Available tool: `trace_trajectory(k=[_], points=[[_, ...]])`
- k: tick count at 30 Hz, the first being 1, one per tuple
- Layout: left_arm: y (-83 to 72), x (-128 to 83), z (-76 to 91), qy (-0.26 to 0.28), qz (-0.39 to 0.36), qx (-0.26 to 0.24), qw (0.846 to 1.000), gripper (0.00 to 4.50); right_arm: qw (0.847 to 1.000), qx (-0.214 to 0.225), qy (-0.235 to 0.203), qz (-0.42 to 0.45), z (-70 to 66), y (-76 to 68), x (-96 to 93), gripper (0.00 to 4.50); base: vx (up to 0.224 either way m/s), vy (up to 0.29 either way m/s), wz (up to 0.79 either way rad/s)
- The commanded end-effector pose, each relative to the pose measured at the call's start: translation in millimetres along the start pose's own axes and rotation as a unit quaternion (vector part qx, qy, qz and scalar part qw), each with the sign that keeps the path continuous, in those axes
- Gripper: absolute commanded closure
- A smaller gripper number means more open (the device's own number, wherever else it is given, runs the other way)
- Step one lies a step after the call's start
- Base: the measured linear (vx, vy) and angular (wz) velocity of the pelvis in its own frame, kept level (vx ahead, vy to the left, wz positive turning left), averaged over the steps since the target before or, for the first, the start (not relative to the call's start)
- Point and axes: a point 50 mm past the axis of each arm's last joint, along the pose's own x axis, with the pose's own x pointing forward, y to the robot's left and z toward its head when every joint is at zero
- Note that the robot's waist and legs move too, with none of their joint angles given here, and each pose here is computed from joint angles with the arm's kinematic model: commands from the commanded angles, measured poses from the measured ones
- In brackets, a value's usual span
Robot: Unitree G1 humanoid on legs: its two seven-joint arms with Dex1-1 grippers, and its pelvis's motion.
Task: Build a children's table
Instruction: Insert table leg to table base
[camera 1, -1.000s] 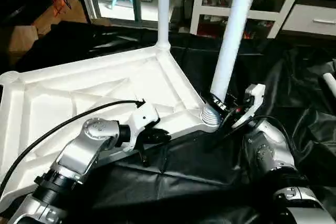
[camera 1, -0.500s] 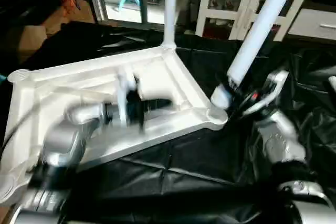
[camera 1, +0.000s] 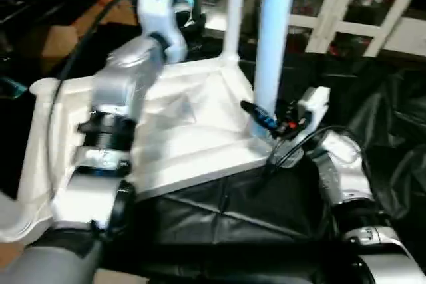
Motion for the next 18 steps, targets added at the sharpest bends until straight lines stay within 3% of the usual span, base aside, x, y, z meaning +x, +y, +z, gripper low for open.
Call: trace_trajectory(k=[1, 2, 4, 7, 8, 11, 14, 15, 17, 18], points=[[-39.2, 1, 25.6, -0.033, -0.124, 0.001, 0.992, 2.5, 1.0, -0.021, 0.006, 0.002, 1.4, -1.5, 2.7, 2.65, 0.0, 0.0, 0.0], [-58.7, -4, 34.5, -0.049, -0.193, -0.012, 0.98, 2.5, 1.0, -0.022, 0.011, -0.002, -0.5, -1.6, 1.1, 2.65, 0.0, 0.0, 0.0], [-95.1, -25, 51.7, -0.075, -0.331, -0.044, 0.94, 2.5, 1.0, -0.02, 0.019, -0.013, -3.0, -3.7, -2.9, 2.65, 0.0, 0.0, 0.0], [-110.3, -43, 56.3, -0.069, -0.407, -0.056, 0.909, 2.5, 0.999, -0.019, 0.023, -0.025, -3.4, -6.8, -6.2, 2.65, 0.0, 0.0, 0.0], [-109.5, -44, 55.3, -0.063, -0.408, -0.056, 0.909, 2.5, 0.999, -0.019, 0.025, -0.028, -3.7, -7.8, -6.6, 2.65, 0.0, 0.0, 0.0], [-93.8, -35, 48.7, -0.042, -0.365, -0.044, 0.929, 2.5, 0.999, -0.019, 0.026, -0.034, -4.6, -10.2, -6.1, 2.65, 0.0, 0.0, 0.0], [-66.6, -23, 39.1, -0.038, -0.262, -0.031, 0.964, 2.5, 0.999, -0.014, 0.02, -0.047, -3.0, -13.1, -4.4, 2.65, 0.0, 0.0, 0.0], [-66.6, -23, 39.1, -0.038, -0.262, -0.031, 0.964, 2.5, 0.999, -0.014, 0.02, -0.047, -3.0, -13.1, -4.4, 2.65, 0.0, 0.0, 0.0], [-46.8, -22, 30.5, -0.029, -0.185, -0.02, 0.982, 2.5, 0.998, -0.001, 0.01, -0.068, -1.2, -17.6, -3.9, 2.65, 0.0, 0.0, 0.0], [-33.9, -24, 18.2, -0.008, -0.148, 0.02, 0.989, 2.5, 0.996, 0.007, 0.007, -0.085, 0.6, -22.3, -5.0, 2.65, 0.0, 0.0, 0.0]])
